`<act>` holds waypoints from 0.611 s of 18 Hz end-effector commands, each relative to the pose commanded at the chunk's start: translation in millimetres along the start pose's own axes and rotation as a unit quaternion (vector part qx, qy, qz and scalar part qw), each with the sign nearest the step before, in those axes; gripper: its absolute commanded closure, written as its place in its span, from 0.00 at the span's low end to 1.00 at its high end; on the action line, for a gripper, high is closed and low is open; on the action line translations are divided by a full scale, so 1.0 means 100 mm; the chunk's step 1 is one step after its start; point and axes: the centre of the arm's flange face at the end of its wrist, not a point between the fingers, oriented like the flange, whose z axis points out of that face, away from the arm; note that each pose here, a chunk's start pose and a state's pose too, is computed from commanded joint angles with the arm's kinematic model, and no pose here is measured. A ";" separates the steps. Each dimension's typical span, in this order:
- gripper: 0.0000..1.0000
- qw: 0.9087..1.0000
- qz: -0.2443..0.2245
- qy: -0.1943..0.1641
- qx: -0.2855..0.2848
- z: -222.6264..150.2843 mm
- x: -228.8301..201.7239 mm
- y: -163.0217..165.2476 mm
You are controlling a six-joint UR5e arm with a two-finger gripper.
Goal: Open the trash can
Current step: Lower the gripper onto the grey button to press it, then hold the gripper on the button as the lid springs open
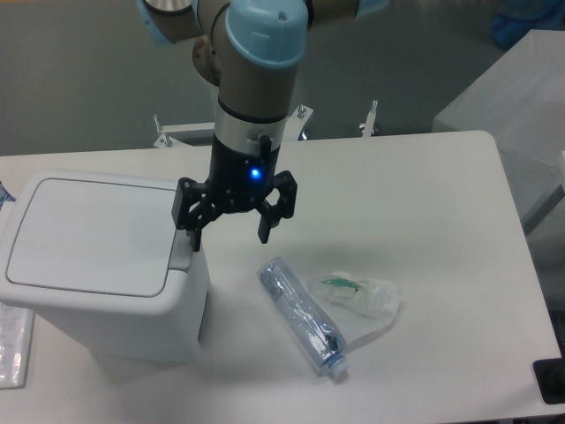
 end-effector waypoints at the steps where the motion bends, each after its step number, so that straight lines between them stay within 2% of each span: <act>1: 0.00 1.000 0.000 0.000 0.000 0.00 0.00 0.00; 8: 0.00 1.000 0.001 0.002 0.004 -0.03 0.01 -0.02; 11: 0.00 0.999 0.016 -0.001 0.040 -0.37 0.04 -0.20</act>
